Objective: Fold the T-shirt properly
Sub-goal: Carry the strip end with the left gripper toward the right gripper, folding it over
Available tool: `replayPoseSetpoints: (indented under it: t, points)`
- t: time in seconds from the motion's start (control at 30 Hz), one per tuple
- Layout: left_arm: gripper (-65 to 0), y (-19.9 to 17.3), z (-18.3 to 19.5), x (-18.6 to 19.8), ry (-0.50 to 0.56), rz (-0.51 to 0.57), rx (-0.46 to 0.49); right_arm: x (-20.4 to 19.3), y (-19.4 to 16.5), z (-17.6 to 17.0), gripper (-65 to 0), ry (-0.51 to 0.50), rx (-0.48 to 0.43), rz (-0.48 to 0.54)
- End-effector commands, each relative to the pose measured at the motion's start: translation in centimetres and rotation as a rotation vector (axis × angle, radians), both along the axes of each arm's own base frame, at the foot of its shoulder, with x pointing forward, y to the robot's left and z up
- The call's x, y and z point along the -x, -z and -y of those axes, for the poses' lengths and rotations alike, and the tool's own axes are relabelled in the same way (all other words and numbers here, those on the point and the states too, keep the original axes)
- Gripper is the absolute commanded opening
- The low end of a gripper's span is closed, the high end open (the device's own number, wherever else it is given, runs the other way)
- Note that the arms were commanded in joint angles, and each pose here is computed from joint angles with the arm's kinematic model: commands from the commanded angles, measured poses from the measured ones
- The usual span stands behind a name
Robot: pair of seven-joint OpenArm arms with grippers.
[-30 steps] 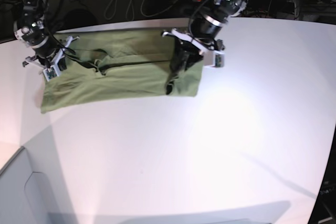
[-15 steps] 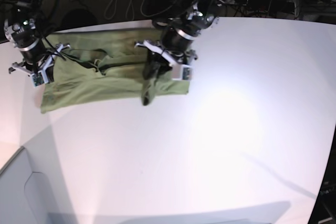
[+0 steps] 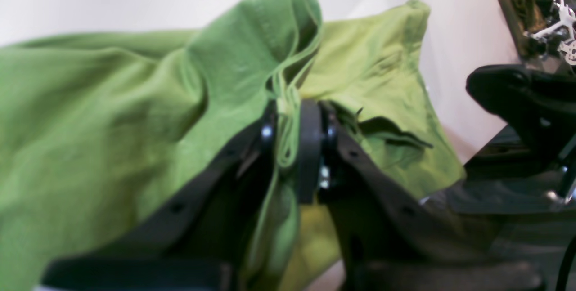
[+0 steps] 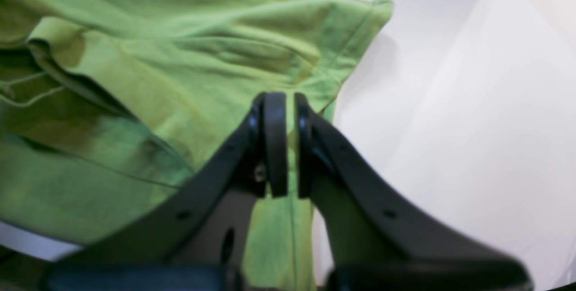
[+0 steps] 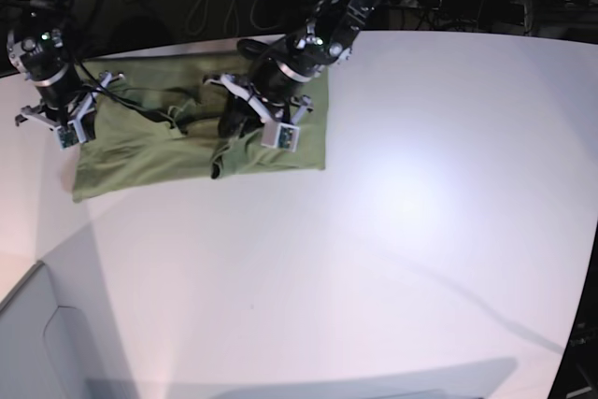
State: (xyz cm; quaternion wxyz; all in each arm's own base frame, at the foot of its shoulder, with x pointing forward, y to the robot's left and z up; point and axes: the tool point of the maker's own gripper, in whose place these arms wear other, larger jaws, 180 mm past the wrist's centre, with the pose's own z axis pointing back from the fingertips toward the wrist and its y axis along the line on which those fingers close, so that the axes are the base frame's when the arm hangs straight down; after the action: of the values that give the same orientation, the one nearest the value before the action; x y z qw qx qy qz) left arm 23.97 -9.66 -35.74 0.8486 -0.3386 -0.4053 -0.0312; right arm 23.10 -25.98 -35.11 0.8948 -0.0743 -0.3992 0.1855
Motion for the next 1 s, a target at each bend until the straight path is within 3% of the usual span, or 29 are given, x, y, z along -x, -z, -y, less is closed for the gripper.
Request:
replayPoseSetpoints:
  t: [0.0, 0.23, 0.57, 0.83, 0.97]
  points:
    - [-65.0, -1.4, 0.4, -0.7, -0.009, 0.040, 0.032, -0.6, -1.3, 0.1, -64.6, -0.018, 0.008, 0.044]
    - [-65.0, -2.5, 0.9, -1.9, -0.010, 0.072, 0.047, -0.9, -1.4, 0.1, -64.5, -0.017, 0.007, 0.049]
    - [-65.0, -0.7, 1.1, -2.0, -0.004, 0.034, 0.024, -0.9, -1.4, 0.1, -64.5, -0.016, 0.007, 0.050]
    - [-65.0, -1.6, 3.2, -1.4, 0.067, 0.055, 0.034, -0.9, -1.3, -0.1, -64.5, -0.022, 0.006, 0.048]
    - [-52.6, -1.8, 3.6, -1.3, 0.079, 0.060, 0.037, -0.9, -1.3, -0.1, -64.5, -0.022, 0.006, 0.048]
